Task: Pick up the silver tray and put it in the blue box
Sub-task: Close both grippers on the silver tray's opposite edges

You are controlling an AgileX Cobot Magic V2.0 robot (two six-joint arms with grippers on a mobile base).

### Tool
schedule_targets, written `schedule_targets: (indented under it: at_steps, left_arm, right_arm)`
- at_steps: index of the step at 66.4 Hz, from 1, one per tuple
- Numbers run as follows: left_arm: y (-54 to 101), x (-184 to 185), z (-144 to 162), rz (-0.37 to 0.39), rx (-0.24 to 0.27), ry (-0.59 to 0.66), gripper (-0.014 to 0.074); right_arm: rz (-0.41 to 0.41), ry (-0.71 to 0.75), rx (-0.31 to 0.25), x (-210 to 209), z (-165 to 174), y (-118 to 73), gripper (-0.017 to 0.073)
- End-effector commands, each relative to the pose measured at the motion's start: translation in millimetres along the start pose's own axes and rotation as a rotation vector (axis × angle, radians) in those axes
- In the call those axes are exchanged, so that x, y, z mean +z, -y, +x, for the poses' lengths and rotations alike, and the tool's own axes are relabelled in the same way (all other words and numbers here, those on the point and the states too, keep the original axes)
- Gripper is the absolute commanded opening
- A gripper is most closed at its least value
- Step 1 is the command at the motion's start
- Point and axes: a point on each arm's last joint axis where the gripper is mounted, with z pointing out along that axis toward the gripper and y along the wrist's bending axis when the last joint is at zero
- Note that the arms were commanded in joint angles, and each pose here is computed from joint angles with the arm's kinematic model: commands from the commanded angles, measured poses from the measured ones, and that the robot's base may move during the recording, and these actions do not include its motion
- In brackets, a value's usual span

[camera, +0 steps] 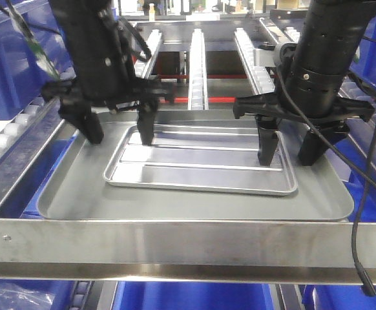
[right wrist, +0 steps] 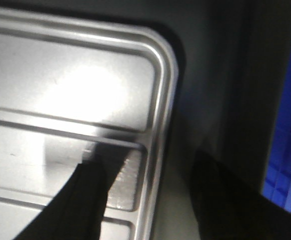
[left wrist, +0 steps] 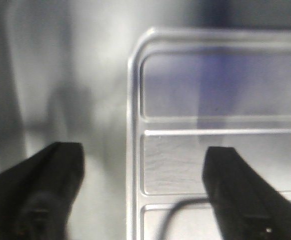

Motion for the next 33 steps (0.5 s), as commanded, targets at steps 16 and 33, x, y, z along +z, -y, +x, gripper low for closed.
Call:
schedule_targets:
  at_steps: [16, 33]
  left_arm:
    - [8.7, -13, -9, 0.025, 0.017, 0.06, 0.0377]
    - [8.2, -12, -8, 0.018, 0.018, 0.049, 0.0278]
  right_arm:
    - [-0.033, 0.115, -0.004, -27, -16, -2.3, 0.0476]
    - [-0.032, 0.114, -0.004, -27, -16, -2.3, 0.0428]
